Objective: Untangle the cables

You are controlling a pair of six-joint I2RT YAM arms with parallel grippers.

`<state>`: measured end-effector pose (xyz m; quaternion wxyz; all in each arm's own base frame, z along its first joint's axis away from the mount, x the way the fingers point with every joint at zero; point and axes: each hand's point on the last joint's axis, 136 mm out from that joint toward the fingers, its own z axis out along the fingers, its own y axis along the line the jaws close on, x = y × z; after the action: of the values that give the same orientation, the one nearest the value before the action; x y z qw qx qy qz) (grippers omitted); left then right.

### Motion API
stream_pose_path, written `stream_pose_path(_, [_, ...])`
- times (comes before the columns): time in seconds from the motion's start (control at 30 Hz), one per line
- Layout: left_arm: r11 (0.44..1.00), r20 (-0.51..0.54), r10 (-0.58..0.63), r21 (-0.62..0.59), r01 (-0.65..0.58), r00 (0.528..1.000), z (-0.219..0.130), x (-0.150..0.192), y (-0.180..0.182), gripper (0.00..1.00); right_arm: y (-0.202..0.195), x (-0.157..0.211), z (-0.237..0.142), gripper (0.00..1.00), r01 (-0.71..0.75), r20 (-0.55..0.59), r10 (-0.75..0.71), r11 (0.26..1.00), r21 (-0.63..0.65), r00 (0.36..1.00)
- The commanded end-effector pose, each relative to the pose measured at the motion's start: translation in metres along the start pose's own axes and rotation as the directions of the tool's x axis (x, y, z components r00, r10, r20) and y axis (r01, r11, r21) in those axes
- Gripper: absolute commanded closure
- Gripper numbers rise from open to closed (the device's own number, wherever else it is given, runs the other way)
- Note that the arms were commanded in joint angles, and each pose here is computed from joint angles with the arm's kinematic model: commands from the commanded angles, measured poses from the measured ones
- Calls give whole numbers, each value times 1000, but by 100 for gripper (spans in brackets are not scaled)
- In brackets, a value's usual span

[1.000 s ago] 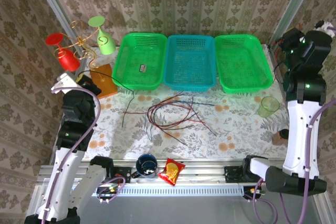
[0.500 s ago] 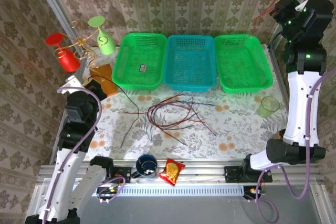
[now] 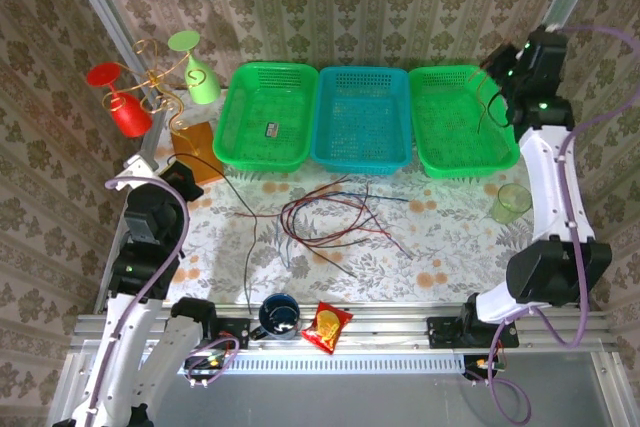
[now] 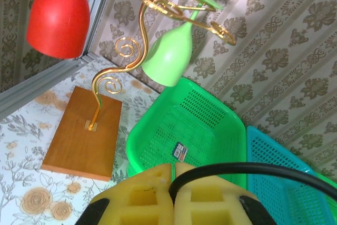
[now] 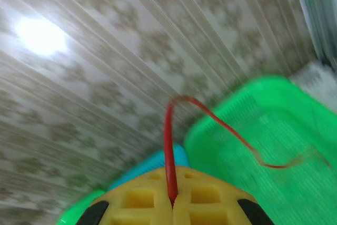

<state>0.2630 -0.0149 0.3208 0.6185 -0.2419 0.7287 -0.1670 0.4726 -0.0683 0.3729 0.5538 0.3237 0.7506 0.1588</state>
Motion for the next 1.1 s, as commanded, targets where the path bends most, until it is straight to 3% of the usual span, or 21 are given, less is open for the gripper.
stream_pose_path(0.0, [998, -40, -66, 16, 67, 997, 1, 15, 1, 100, -43, 60, 44, 100, 1, -145, 12, 996, 89, 989])
stream_pose_path(0.13, [997, -73, -76, 26, 78, 994, 3, 24, 0, 100, -89, 128, 77, 100, 30, -343, 38, 981, 192, 939])
stream_pose_path(0.3, [998, -91, -56, 22, 58, 994, 0, 27, 1, 100, -137, 171, 87, 100, 242, -518, -28, 905, 350, 855])
stream_pose_path(0.57, [1000, -106, 16, 15, -15, 994, -8, 18, -3, 100, -167, 202, 93, 99, 335, -587, -56, 863, 378, 807])
stream_pose_path(0.6, [999, -99, 40, 13, -39, 994, -10, 14, -4, 100, -168, 202, 92, 94, 337, -589, -58, 862, 378, 806])
stream_pose_path(0.67, [997, -86, 78, 26, -77, 993, -12, 6, -11, 100, -164, 198, 92, 75, 341, -582, -74, 867, 365, 810])
stream_pose_path(0.73, [993, -61, 110, 45, -108, 992, -15, -5, -20, 100, -156, 186, 91, 38, 352, -564, -110, 871, 342, 819])
stream_pose_path(0.8, [991, -39, 127, 48, -125, 991, -19, -13, -23, 100, -146, 167, 85, 23, 358, -529, -140, 871, 337, 837])
stream_pose_path(0.93, [984, -5, 160, 82, -159, 987, -22, -28, -37, 100, -119, 133, 67, 6, 358, -465, -196, 887, 291, 863])
stream_pose_path(1.07, [968, 4, 213, 135, -212, 977, -15, -47, -66, 100, -96, 112, 45, 1, 344, -412, -223, 906, 247, 883])
